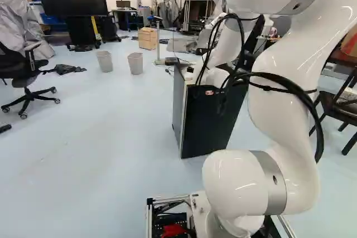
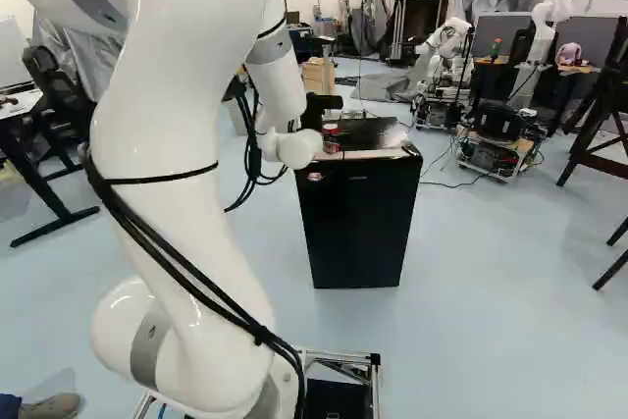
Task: Grab a drink from the fridge
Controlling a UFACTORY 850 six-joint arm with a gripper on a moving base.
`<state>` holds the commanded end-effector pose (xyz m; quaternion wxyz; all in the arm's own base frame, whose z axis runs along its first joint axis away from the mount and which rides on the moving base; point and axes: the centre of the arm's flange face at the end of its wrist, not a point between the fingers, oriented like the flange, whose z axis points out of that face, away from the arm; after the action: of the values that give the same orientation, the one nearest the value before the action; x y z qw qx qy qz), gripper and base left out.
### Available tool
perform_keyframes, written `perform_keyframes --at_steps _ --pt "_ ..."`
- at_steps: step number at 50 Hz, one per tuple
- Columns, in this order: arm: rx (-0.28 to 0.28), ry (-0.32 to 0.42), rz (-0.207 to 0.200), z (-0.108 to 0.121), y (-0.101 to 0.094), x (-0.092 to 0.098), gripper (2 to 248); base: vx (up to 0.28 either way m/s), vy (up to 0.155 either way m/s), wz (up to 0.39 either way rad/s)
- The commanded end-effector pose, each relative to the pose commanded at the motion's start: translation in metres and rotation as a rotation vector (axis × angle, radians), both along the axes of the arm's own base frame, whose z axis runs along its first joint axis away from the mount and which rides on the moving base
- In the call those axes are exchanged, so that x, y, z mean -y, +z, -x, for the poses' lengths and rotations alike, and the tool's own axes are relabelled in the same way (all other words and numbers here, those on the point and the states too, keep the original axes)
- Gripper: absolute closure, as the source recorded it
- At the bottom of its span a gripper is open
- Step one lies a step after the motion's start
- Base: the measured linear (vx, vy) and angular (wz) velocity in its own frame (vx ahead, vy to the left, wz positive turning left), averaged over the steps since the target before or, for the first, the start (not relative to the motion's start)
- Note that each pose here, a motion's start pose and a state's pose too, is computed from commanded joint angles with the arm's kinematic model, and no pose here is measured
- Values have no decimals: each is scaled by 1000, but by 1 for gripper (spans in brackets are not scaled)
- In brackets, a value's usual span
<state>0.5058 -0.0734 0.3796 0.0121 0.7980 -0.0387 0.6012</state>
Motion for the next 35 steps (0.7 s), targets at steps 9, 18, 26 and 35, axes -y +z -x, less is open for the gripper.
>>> perform_keyframes --at_steps 9,18,26,35 --pt "-4 -9 -1 10 1 3 3 0 0 0" --pt "-7 -15 -1 18 1 5 3 0 0 0" --pt "-9 -20 -2 24 2 6 3 0 0 0" --pt "-9 -20 -2 23 2 6 3 0 0 0"
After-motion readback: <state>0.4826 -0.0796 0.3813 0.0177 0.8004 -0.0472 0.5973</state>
